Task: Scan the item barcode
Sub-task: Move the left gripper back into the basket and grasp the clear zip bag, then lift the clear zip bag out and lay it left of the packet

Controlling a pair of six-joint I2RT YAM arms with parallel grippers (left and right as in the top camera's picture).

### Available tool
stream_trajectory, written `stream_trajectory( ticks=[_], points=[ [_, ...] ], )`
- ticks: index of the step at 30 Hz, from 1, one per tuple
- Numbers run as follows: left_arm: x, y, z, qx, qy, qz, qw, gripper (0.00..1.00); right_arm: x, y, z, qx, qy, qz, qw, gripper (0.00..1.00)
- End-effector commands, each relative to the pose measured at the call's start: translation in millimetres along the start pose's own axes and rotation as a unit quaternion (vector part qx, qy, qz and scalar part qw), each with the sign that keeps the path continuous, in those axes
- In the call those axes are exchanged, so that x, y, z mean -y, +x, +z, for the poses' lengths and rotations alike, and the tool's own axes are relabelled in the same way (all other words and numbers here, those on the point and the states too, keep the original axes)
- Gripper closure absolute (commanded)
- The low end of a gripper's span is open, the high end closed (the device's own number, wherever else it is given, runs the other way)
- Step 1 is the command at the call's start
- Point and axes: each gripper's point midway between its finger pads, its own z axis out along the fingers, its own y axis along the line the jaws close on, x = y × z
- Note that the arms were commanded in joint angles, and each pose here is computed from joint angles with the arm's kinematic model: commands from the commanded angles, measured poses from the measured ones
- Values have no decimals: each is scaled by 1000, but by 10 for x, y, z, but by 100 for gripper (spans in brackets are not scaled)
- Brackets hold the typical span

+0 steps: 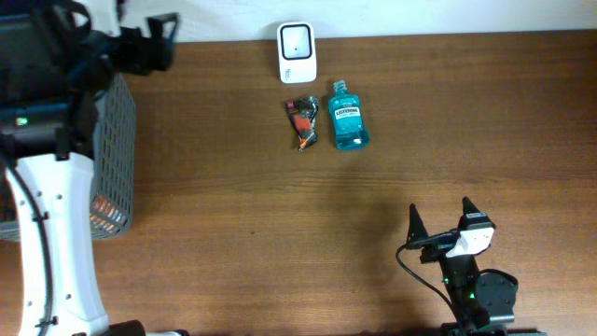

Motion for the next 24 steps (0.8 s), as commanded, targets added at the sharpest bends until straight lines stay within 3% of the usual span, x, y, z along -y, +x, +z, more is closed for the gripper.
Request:
stream_trajectory(
  ticks=[1,2,4,5,6,11,14,20,24],
  points=[
    [-1011,89,-328,-8,-230,-50,972,12,20,28,2,-1,4,2,1000,1],
    [-1227,165,-453,-20,-283,-56,957,16,20,29,2,-1,4,2,1000,2],
    [-1599,458,-659,-71,-373,-68,923,15,20,29,2,-1,4,2,1000,2],
    [-1711,629,-686,-102,-394,-73,911,7,20,29,2,-1,4,2,1000,2],
    [-1845,843,-694,-139,-414,-80,896,6,19,29,2,-1,4,2,1000,2],
    [-2302,1638,-486,-252,-439,-105,856,7,20,29,2,-1,4,2,1000,2],
    [-2403,2063,-361,-313,-437,-112,836,9,20,29,2,-1,4,2,1000,1],
    [-2648,2819,-327,-424,-474,-92,766,9,20,29,2,-1,4,2,1000,2],
    [-2683,3254,-260,-477,-460,-97,743,10,20,28,2,-1,4,2,1000,2]
  ],
)
